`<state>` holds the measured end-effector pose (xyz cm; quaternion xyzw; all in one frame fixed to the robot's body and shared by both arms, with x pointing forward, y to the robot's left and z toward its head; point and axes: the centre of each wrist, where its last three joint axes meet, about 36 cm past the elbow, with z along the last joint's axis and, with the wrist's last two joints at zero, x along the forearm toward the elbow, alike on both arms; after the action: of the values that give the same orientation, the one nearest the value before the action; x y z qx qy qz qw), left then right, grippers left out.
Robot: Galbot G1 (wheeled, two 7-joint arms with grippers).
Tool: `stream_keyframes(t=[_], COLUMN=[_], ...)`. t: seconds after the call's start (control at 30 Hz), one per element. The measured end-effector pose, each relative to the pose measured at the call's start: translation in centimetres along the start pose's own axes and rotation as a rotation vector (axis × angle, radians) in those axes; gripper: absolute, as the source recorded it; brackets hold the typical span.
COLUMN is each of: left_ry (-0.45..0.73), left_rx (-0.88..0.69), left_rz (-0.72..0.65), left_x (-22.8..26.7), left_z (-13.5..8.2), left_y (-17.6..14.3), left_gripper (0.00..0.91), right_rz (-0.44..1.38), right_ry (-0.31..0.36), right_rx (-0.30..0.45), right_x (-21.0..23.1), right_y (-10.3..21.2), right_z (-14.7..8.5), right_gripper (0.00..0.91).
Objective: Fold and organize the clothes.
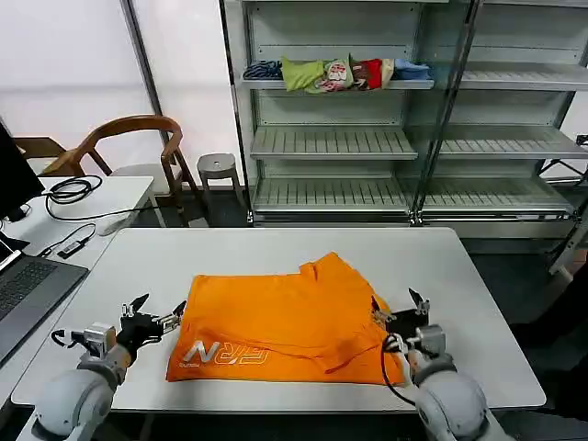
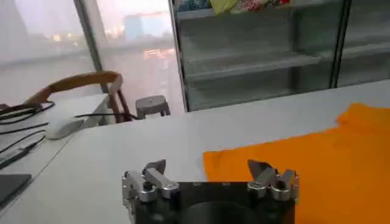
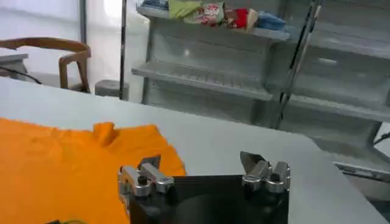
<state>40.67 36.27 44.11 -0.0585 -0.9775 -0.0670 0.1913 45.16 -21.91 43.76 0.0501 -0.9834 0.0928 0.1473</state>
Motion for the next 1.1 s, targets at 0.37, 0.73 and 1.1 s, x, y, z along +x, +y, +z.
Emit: stream_keyframes(t=[0.37,0.73,1.1], left_ry=[0.007,0.035,0.051], left_rx=[0.023,0.037,0.041], left_rz=[0.013,0.043,0.062], left_x=[-6.0,-11.0,-13.0], left_z=[-0.1,0.1,0.1], left_y=[1.1,1.1,0.9], left_gripper=[0.907,0.907,0.907], right_rz=[-0.041,-0.06,-0.068], right_ry=[0.026,0.048,0.132], right_rx=[-0.014,-0.016,-0.016], right_x=[-8.4,-14.1,-17.5], right_y=[2.0,3.7,5.9], right_z=[-2.3,-4.1,-2.5], right_gripper=[0.907,0.907,0.907])
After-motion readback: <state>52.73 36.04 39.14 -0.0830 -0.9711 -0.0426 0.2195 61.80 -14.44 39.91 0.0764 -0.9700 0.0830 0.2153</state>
